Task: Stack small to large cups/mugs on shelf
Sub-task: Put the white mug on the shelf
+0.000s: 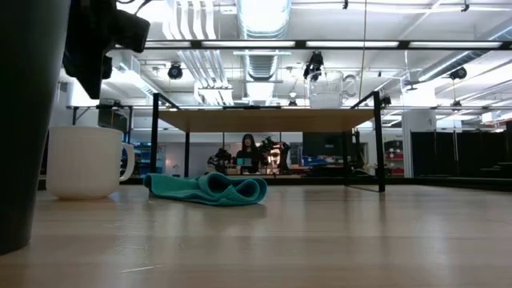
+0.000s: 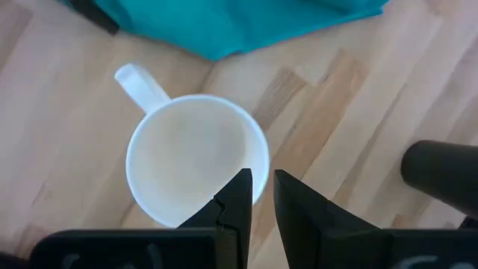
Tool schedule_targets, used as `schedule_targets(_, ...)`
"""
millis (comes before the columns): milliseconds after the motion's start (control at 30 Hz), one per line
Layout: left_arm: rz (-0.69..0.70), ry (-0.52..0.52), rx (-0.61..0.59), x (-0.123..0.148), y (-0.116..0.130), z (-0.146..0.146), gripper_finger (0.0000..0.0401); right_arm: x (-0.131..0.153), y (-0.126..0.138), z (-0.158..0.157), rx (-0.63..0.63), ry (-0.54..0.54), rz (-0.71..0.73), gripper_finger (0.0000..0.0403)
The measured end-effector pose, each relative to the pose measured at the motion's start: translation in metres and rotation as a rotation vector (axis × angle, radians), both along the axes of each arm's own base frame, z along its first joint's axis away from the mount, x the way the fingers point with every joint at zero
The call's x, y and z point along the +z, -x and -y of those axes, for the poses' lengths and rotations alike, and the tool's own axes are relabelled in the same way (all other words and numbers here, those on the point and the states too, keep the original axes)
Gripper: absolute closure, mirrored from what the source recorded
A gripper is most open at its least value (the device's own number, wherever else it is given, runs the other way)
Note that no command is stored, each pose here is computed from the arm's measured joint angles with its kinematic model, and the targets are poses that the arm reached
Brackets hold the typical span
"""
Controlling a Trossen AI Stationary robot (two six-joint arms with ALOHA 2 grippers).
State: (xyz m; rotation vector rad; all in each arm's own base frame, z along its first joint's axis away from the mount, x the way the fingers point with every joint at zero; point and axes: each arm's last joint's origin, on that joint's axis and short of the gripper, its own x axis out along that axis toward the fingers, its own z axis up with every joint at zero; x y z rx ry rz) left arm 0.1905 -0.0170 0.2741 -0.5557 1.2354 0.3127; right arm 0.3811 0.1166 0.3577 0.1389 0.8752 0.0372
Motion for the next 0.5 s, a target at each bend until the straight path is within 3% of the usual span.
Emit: schedule_targets(500,-0.174,0.0,-0.025,-0.037,-0.032,0.014,0.0359,-0.006,0.0,0.001,-0.003,0.006,-0.02,0.0284)
